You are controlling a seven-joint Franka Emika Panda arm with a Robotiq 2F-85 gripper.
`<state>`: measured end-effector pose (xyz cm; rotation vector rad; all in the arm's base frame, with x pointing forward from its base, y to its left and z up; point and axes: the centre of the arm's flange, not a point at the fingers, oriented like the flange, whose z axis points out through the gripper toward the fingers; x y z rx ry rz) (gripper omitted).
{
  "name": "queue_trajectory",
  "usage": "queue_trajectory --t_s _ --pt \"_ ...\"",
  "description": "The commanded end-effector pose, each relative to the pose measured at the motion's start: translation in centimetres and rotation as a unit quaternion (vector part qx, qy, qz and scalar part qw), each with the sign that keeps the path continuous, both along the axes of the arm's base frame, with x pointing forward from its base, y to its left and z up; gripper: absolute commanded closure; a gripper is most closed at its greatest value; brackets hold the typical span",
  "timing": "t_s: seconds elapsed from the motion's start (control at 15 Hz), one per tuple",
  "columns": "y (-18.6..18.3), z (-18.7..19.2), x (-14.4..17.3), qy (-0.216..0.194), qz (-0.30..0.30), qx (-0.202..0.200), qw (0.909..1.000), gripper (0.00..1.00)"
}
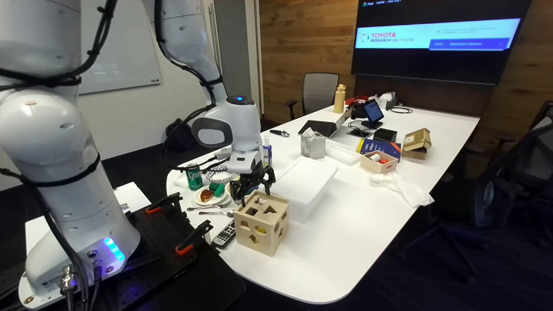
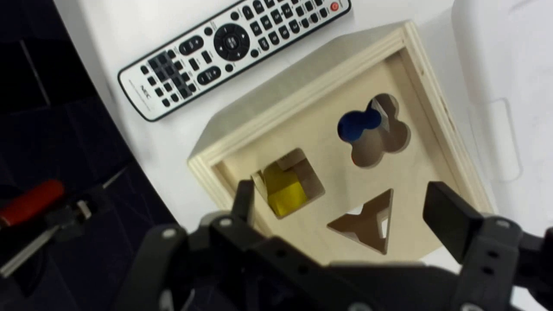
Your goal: Slide the lid on the wooden toy box to the right.
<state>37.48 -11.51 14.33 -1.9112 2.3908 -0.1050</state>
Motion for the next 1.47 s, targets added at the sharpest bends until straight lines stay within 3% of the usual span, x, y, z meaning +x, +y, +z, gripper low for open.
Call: queue_trajectory --t_s 0.0,0.33,0.67,1.4 --pt "1.8 -1.1 -1.1 -0.034 -0.040 0.008 0.9986 0.00" --pt "1.9 -0.6 -0.6 -0.055 -0.072 0.009 0.9958 0.00" --pt "0.7 -1.6 -1.0 -0.047 -0.096 0.013 0.9943 0.00" --pt "-1.8 -3.8 0.6 -0.029 -0.090 -0.026 0.9952 0.00"
